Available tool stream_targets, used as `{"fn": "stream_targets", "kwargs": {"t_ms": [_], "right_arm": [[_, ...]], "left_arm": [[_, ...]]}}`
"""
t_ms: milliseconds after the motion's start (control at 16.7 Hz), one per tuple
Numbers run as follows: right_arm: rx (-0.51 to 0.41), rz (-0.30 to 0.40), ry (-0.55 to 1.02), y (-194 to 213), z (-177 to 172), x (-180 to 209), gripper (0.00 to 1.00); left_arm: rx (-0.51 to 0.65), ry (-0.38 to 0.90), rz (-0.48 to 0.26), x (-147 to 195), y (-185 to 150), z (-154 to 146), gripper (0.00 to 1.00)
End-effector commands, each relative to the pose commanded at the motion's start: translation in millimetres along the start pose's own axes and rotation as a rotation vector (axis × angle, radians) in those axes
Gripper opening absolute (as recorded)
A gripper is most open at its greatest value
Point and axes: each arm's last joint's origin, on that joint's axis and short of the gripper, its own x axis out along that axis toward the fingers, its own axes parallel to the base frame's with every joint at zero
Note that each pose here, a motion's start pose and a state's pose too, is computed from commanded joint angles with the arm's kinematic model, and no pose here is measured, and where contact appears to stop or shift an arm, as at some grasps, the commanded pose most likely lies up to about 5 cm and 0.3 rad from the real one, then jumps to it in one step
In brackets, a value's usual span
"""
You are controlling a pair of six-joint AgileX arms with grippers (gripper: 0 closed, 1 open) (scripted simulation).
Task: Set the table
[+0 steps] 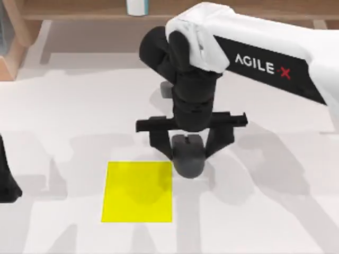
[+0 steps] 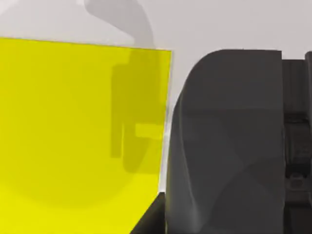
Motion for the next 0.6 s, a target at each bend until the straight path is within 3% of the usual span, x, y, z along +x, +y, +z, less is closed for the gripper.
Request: {"fn": "stream_targets", "kwargs": {"t_ms": [300,600], "right_arm": [[0.016,-0.019,-0.093,61,-35,22,0.0],[0.05,-0.018,-0.19,90,-52,29,0.0]], "left_arm": [[0.0,0.0,0.0,0,0,0,1.0],[0.0,0.0,0.0,0,0,0,1.0]]}}
